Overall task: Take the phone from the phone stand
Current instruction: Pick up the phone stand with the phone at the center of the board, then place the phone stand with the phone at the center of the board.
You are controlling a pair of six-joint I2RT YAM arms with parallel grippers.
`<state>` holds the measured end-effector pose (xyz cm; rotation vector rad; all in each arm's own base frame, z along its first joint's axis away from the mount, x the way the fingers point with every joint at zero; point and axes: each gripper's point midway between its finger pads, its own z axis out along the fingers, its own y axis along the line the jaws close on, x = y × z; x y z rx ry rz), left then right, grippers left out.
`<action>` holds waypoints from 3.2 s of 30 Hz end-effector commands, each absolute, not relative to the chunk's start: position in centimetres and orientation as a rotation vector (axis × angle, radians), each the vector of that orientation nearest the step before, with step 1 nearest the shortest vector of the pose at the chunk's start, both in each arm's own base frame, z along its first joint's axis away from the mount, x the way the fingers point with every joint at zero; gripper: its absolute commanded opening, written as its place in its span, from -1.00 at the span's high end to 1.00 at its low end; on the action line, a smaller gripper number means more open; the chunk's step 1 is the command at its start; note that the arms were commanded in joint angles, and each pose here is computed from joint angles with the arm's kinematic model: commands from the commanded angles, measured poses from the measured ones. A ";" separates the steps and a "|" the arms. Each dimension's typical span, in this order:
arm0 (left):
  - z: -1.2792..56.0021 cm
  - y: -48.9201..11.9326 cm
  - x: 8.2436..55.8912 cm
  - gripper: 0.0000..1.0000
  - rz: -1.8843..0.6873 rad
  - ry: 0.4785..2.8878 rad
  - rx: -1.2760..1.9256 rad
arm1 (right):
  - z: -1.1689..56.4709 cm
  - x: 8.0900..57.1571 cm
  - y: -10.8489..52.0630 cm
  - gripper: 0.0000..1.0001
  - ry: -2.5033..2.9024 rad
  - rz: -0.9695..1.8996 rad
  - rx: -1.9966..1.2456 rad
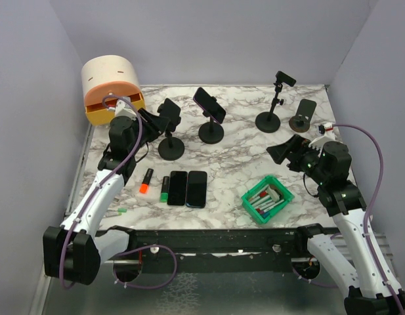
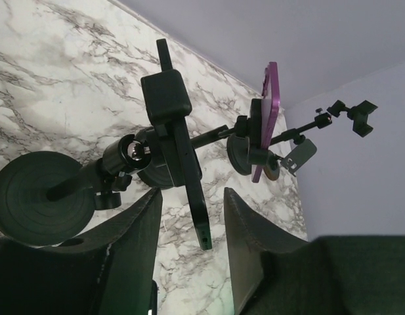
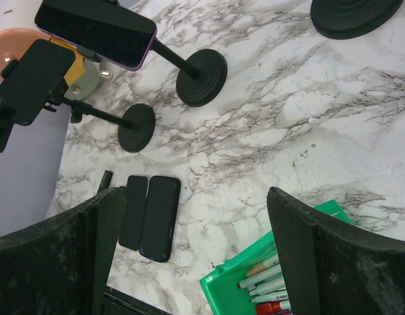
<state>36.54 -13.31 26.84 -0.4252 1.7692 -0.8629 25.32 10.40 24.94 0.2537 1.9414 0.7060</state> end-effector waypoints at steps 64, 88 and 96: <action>42.7 -20.4 23.1 1.00 -1.333 1.487 0.164 | 28.2 23.9 11.2 -0.87 1.918 0.742 0.184; 36.9 -30.3 25.8 1.00 -1.416 1.587 0.311 | 29.1 22.6 10.9 -0.84 1.878 0.734 0.143; 35.3 -31.2 26.5 1.00 -1.436 1.602 0.298 | 28.1 22.7 12.3 -0.84 1.884 0.821 0.116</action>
